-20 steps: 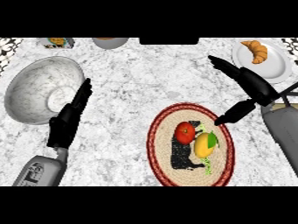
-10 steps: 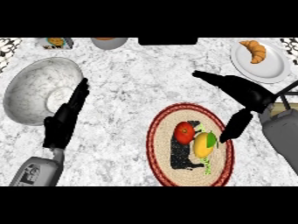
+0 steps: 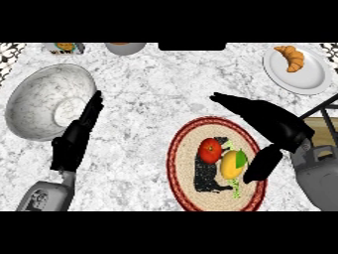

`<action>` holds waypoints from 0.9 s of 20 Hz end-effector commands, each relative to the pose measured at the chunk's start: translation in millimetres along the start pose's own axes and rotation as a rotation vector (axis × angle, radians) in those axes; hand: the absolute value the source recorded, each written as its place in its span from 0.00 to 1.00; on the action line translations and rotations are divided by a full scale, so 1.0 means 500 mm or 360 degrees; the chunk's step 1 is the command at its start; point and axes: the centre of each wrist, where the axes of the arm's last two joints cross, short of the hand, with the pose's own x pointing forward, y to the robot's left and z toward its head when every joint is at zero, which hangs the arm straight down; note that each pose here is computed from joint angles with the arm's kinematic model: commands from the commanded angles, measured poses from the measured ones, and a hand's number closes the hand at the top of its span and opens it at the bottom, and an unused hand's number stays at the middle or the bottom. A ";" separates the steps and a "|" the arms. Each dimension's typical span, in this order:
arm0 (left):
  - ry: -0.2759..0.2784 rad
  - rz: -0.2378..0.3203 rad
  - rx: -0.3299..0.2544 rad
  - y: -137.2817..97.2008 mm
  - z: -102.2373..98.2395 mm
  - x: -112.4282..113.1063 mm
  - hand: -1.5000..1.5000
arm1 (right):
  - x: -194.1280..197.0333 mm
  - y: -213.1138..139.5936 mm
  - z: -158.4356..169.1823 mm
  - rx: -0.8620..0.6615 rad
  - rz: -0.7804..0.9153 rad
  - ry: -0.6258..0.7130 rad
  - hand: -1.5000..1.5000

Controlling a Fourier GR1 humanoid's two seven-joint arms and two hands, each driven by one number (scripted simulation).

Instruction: Pick the tomato from the placemat and place it in the tiered shelf

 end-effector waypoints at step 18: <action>0.0006 -0.0028 -0.0006 -0.005 -0.015 -0.045 0.50 | 0.054 0.067 -0.004 -0.0044 0.0035 0.0102 0.00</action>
